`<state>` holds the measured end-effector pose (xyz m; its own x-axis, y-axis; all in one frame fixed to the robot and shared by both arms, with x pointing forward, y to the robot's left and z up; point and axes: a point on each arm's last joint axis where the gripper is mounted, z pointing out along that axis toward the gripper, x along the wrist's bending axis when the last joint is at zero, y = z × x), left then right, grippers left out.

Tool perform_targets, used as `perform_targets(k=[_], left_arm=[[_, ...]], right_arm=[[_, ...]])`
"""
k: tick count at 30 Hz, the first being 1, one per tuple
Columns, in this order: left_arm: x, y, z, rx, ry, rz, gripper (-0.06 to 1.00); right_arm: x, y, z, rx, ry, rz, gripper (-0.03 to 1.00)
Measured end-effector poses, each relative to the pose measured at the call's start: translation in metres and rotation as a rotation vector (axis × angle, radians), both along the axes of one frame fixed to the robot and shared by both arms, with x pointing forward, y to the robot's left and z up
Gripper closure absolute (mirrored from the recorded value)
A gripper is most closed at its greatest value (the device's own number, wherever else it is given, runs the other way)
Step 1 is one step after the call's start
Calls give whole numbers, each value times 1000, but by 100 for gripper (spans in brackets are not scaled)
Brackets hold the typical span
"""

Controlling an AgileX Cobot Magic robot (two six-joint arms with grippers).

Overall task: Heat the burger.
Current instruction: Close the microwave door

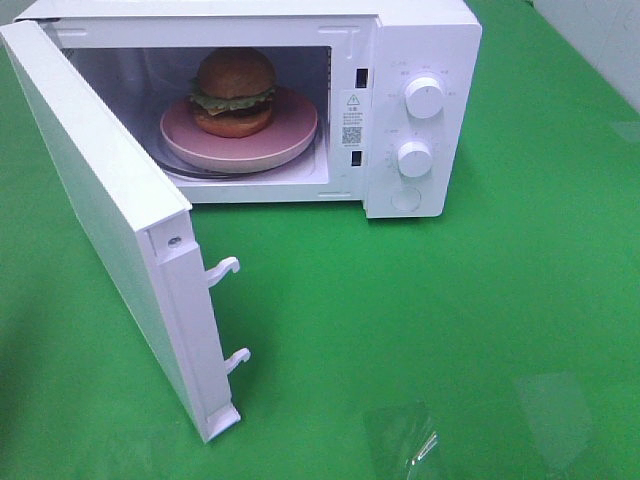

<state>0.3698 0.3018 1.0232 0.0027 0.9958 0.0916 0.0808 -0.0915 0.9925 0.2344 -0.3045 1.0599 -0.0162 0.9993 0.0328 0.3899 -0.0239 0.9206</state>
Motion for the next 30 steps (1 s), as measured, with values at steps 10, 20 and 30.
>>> perform_targets(k=[10, 20, 30], left_arm=[[34, 0, -20, -21, 13, -3, 94], [61, -17, -48, -45, 95, -179, 94], [84, -35, -63, -63, 146, -310, 94]], right_arm=[[0, 0, 0, 0, 0, 0, 21], [0, 0, 0, 0, 0, 0, 21], [0, 0, 0, 0, 0, 0, 21]])
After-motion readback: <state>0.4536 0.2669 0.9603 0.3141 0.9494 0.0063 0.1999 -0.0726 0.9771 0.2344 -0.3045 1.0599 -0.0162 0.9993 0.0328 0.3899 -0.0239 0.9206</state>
